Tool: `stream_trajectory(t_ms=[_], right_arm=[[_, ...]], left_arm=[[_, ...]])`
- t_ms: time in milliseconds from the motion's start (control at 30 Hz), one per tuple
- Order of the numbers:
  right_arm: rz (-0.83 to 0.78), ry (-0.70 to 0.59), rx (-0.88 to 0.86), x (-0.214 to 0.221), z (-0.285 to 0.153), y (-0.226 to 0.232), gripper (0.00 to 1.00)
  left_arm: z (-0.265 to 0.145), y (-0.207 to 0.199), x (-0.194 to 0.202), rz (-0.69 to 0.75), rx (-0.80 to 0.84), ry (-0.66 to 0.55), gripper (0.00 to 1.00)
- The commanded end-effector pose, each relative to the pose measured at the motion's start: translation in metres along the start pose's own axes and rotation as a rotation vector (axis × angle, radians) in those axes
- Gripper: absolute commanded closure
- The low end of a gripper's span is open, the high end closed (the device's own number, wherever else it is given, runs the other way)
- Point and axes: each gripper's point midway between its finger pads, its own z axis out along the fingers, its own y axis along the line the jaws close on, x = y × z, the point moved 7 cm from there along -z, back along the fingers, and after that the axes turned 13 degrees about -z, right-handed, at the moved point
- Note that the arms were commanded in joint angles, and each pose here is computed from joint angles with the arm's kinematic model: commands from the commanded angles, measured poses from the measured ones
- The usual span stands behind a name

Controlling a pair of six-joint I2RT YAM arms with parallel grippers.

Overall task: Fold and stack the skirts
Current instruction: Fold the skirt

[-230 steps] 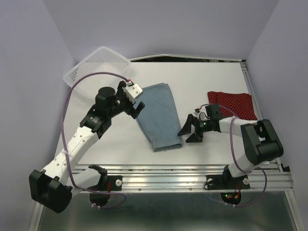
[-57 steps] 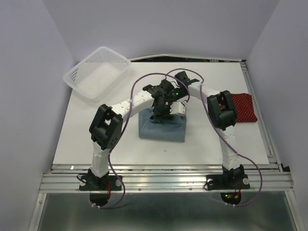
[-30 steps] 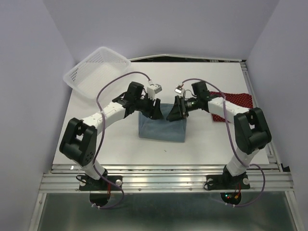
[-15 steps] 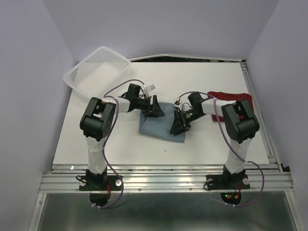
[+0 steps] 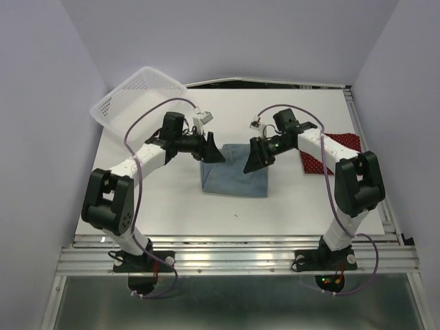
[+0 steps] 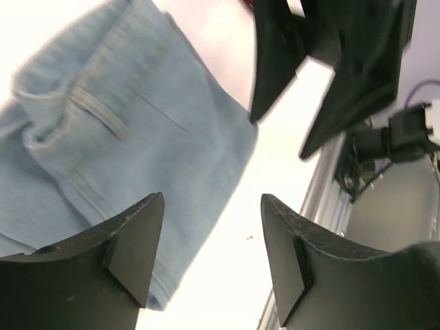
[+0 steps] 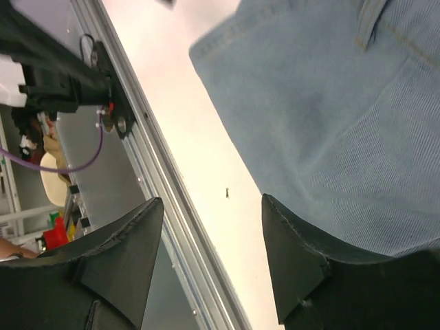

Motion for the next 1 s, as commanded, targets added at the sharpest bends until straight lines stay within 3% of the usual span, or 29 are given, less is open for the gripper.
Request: stream_trajectory(t_ms=[0,333,500,667,767,867,900,967], right_arm=[[-0.067,-0.129,0.014,-0.038,-0.005,0.004,0.36],[0.035,-0.157,0.158,-0.058,0.048,-0.097,0.40],[0.020,-0.204,0.245,-0.076,0.038,-0.142,0.40],[-0.101,-0.300,0.181,-0.126,0.001,-0.092,0.37],[-0.124,-0.353,0.185,-0.137,-0.032,-0.050,0.32],[-0.104,-0.379,0.333,-0.129,-0.052,-0.035,0.24],[-0.069,-0.378,0.443,-0.117,-0.062,-0.030,0.19],[-0.016,-0.364,0.536,-0.100,-0.069,-0.028,0.14]], left_arm=[[0.002,0.006,0.051,-0.072,0.021,0.112,0.32],[0.029,0.068,0.081,-0.281,-0.103,0.166,0.37],[0.027,0.073,0.076,-0.279,-0.132,0.164,0.37],[0.018,0.038,0.048,-0.073,-0.145,0.157,0.31],[0.012,0.011,0.027,0.175,-0.272,0.136,0.27],[0.007,-0.014,0.015,0.411,-0.428,0.081,0.25],[0.006,-0.023,0.018,0.551,-0.503,0.079,0.24],[0.007,-0.032,0.023,0.678,-0.537,0.071,0.21]])
